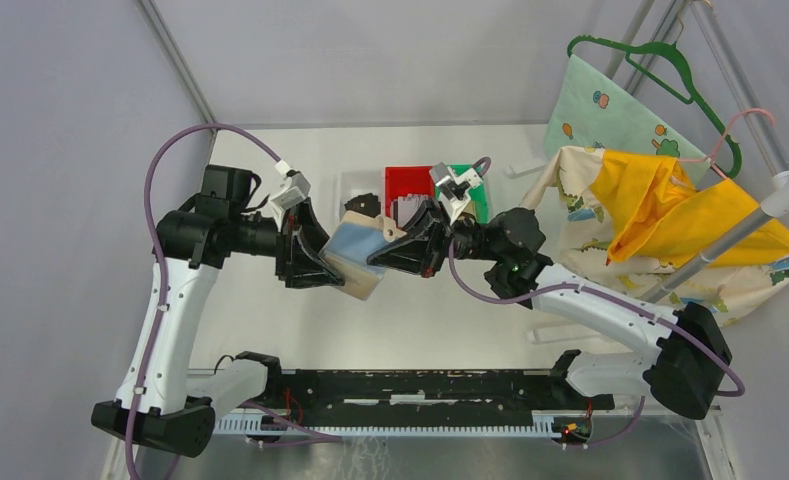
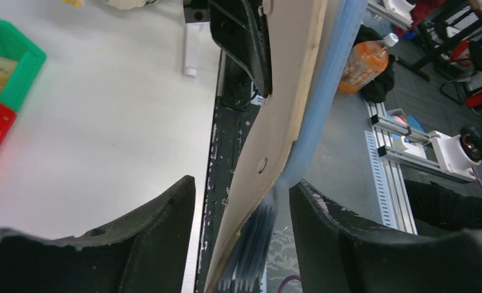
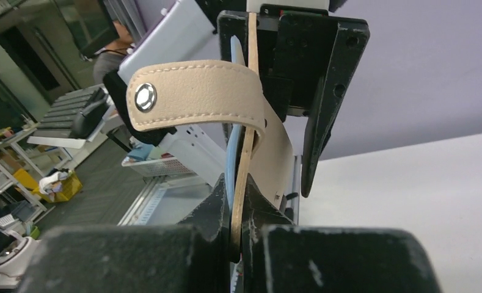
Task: Take the credit cards out of the card holder
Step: Remove the credit card from the card holder.
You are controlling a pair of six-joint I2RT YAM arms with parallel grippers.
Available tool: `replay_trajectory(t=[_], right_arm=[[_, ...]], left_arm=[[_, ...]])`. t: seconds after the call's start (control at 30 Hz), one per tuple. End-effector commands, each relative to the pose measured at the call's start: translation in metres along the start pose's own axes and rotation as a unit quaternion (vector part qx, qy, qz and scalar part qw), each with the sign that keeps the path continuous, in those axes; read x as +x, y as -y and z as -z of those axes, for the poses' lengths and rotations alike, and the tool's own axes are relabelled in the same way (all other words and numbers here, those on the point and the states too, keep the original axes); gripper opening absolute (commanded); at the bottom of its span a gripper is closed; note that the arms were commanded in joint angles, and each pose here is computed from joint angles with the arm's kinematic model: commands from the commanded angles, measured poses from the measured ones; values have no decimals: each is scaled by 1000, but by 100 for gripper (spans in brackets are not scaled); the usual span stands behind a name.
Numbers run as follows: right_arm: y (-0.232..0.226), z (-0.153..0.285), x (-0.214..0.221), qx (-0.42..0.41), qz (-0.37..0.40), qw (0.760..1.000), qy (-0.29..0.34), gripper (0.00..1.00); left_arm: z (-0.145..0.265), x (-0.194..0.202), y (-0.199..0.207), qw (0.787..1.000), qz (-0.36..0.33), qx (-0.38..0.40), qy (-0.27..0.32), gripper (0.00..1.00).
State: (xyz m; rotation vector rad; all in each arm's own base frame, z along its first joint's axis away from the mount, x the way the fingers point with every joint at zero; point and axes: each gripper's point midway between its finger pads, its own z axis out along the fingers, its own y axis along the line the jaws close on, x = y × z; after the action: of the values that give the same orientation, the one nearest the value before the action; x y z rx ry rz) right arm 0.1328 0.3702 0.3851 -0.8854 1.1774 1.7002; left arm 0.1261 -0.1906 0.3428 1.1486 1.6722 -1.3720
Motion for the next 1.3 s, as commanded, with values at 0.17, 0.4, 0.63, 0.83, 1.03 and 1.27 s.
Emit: replay_trajectory(t=[0.17, 0.4, 0.63, 0.83, 1.03, 1.27], right_arm=[[-23, 3, -46, -36, 8, 992, 123, 0], [0, 4, -18, 14, 36, 998, 42, 63], [40, 0, 6, 86, 86, 987, -108, 65], [53, 7, 12, 116, 117, 974, -152, 54], [59, 7, 11, 125, 123, 968, -181, 30], [41, -10, -16, 93, 88, 990, -62, 0]], left_arm=[[0, -18, 25, 998, 15, 57, 35, 25], [1, -7, 1, 1000, 19, -10, 4, 2], [3, 1, -26, 997, 30, -68, -26, 2], [6, 6, -30, 995, 24, -84, -39, 2], [6, 10, -36, 994, 34, -89, -50, 2], [3, 9, -25, 997, 39, -61, -39, 63]])
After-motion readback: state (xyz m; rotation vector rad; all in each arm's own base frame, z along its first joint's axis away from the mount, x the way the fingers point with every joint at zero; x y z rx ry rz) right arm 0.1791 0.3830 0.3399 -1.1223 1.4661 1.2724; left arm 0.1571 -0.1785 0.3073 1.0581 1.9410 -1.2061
